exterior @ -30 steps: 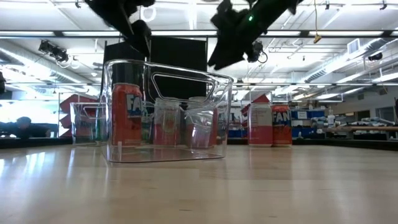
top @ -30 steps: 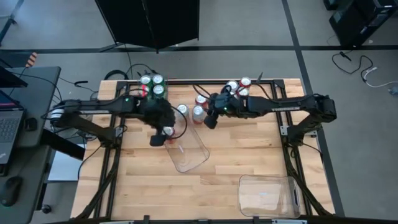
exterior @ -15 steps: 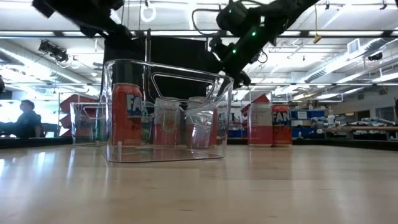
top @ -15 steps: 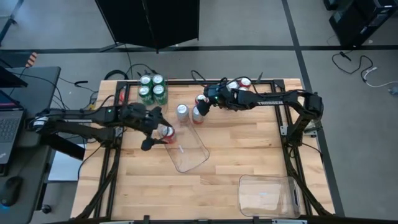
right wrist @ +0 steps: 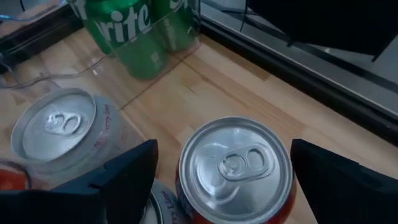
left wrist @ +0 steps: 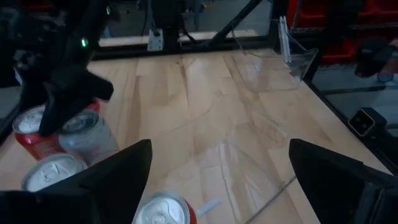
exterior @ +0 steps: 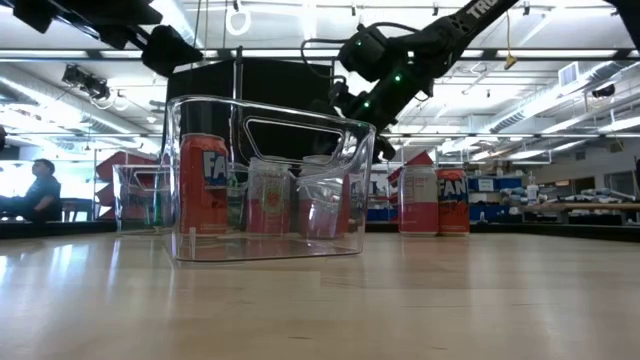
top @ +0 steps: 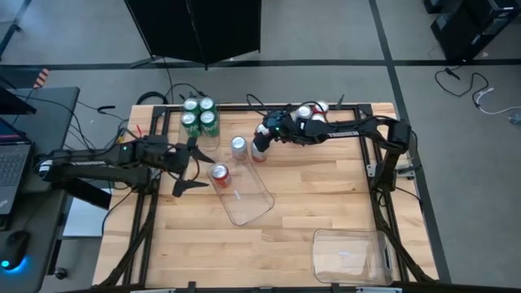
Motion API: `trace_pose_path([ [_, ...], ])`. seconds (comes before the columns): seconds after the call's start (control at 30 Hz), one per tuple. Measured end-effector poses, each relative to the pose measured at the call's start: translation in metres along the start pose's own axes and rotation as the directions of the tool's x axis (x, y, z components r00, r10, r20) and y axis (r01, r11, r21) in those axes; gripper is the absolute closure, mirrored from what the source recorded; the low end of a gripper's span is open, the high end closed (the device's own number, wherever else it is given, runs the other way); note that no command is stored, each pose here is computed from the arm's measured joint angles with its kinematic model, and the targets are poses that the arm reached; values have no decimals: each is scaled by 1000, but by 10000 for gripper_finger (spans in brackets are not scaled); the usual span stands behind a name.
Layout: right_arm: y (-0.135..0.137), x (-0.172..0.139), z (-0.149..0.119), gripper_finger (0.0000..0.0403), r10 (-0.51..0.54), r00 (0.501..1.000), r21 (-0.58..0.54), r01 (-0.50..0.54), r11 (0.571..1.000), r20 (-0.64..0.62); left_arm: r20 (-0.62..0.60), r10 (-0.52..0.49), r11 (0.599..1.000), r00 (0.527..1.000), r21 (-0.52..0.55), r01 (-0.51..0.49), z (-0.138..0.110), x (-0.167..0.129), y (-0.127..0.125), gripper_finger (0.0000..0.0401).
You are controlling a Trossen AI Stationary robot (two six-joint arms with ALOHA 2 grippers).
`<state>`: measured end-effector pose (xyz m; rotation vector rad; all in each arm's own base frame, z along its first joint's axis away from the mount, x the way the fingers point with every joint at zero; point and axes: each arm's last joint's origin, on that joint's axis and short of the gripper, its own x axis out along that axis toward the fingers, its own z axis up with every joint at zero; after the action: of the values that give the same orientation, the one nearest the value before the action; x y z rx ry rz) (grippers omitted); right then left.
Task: Sort soda cans
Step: Put the bottom left orange soda can into the center transparent bin
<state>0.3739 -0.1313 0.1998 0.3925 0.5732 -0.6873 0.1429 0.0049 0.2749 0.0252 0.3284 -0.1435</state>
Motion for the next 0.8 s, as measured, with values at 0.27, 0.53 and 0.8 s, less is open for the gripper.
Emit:
trace_pose_path([
  [0.27, -4, 4, 1, 80, -8, 1000, 34, 8, 999, 7, 2, 17, 1000, 1000, -2, -17, 0, -1, 0, 20],
  [0.53, -4, 4, 1, 119, -10, 1000, 32, 10, 999, 8, 1, 17, 1000, 1000, -11, -17, 0, -1, 0, 20],
  [0.8, -4, 4, 1, 100, -3, 1000, 43, 2, 999, 17, -2, 17, 999, 1000, -36, -17, 0, -1, 0, 21],
])
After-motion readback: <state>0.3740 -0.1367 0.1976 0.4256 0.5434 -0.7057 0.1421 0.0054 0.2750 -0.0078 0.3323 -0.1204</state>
